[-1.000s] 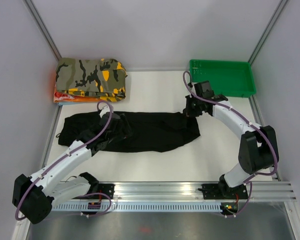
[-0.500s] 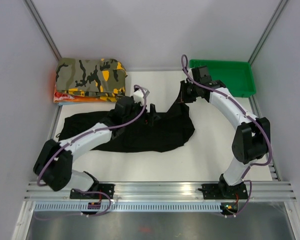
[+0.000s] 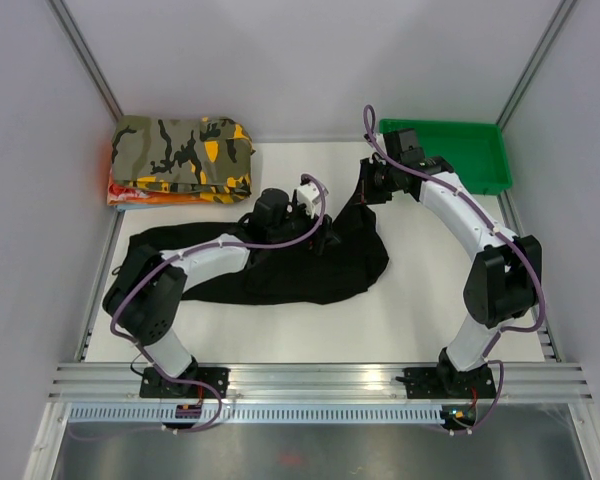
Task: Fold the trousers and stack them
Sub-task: Fold the trousers
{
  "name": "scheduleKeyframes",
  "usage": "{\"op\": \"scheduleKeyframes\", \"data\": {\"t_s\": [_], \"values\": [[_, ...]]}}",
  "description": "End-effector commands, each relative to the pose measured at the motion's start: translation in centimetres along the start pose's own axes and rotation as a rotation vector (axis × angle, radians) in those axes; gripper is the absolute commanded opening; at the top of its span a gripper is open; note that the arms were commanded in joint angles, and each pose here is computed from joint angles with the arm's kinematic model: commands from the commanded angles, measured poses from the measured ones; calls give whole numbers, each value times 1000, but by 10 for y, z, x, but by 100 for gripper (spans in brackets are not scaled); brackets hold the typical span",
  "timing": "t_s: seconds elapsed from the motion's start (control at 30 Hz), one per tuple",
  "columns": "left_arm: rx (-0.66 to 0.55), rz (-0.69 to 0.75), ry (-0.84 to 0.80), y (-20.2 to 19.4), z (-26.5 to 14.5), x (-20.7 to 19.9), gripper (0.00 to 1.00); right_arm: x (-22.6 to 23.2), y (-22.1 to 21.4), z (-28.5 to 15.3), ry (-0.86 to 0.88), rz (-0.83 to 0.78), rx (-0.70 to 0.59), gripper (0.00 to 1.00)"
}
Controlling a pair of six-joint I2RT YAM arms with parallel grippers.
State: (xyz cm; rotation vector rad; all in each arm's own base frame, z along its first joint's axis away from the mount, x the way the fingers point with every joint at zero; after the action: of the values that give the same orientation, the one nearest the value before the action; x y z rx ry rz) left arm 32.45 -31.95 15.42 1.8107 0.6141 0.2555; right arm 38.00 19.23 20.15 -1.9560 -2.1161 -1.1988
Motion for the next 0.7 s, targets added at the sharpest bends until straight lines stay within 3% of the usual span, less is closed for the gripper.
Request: {"op": "scheduleKeyframes", "data": {"t_s": [0.0,0.43,0.63,0.67], "values": [[-24,80,-52,-4,5,-4,90,11,11,-7,32,-20,-26,0],[80,41,-1,-52,28,4,84,15,14,-11,38,-1,-37,0],[96,33,63,-61,33,15,72,15,13,-13,35,1,-38,0],[102,30,72,-63,34,17,63,15,13,-13,35,2,-38,0]]}}
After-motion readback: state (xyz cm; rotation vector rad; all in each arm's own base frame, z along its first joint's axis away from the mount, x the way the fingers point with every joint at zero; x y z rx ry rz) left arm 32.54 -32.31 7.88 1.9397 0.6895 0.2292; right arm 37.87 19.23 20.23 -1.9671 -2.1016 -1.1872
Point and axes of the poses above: each gripper's point midway between its finger pads, its own z axis out along the fingers, its own x axis along the line the jaws close on, y = z × x, the point moved 3 cm from there along -z, back along the fingers, and after that the axes turned 4 degrees about z, right-handed, at the moved point
